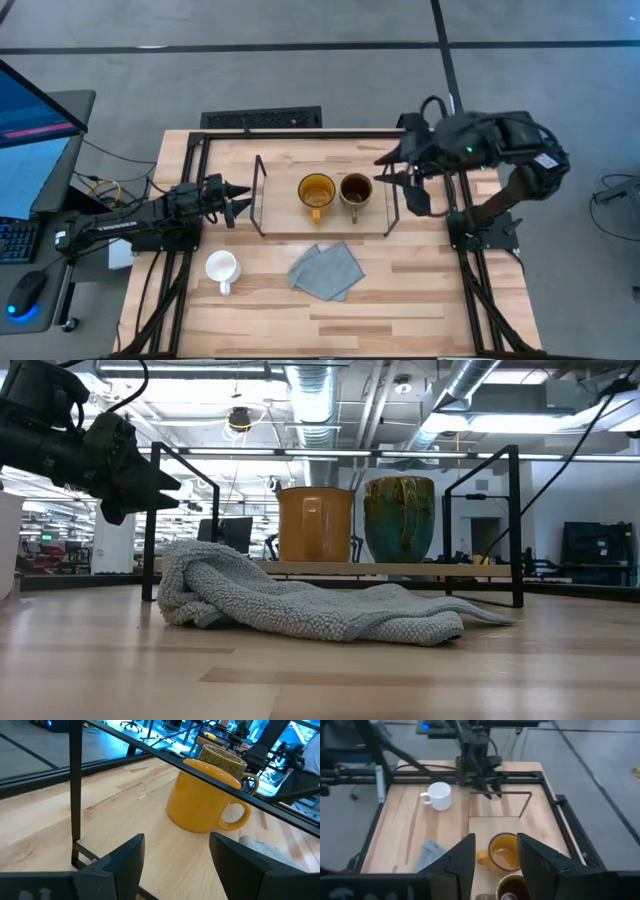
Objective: Stack small to large cups/mugs on shelf
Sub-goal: Put the white mug on the shelf
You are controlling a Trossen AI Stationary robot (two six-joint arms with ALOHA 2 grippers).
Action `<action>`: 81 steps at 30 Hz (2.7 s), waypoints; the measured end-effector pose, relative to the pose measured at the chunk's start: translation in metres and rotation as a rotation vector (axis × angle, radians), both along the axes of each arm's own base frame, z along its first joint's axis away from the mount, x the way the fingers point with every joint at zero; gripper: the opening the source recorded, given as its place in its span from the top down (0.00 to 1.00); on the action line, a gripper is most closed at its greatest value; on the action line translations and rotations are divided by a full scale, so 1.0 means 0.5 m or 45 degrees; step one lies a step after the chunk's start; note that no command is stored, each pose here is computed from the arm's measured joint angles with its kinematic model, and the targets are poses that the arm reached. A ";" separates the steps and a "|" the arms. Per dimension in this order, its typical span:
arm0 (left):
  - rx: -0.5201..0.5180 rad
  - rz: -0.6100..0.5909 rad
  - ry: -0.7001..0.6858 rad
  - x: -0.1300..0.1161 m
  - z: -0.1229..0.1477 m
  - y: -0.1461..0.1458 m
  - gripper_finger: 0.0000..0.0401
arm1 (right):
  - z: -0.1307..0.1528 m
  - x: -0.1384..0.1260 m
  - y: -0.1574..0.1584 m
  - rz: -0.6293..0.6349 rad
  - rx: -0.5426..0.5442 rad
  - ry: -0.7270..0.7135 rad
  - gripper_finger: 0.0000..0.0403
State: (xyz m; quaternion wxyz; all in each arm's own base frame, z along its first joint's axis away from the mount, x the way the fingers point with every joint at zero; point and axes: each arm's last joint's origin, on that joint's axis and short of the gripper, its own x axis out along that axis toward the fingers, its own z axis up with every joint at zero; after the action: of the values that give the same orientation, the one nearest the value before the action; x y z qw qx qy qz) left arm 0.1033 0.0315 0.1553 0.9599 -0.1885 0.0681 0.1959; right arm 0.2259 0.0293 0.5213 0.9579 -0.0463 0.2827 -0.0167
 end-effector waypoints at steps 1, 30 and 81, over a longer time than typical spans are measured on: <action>0.000 0.000 0.000 0.000 0.000 0.000 0.46 | -0.008 -0.006 0.005 -0.019 -0.001 -0.012 0.59; 0.008 0.000 0.002 0.000 0.000 0.000 0.46 | -0.480 -0.249 -0.030 -0.117 0.365 -0.653 0.62; 0.297 0.053 0.038 -0.104 0.292 -0.024 0.46 | -0.657 -0.260 -0.043 -0.298 0.278 -0.941 0.62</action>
State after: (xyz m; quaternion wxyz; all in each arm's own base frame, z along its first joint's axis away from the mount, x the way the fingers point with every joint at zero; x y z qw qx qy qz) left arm 0.0512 0.0195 0.3012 0.9699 -0.0740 0.0552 0.2253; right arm 0.0957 0.0079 0.1929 0.9860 0.0973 -0.0775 -0.1111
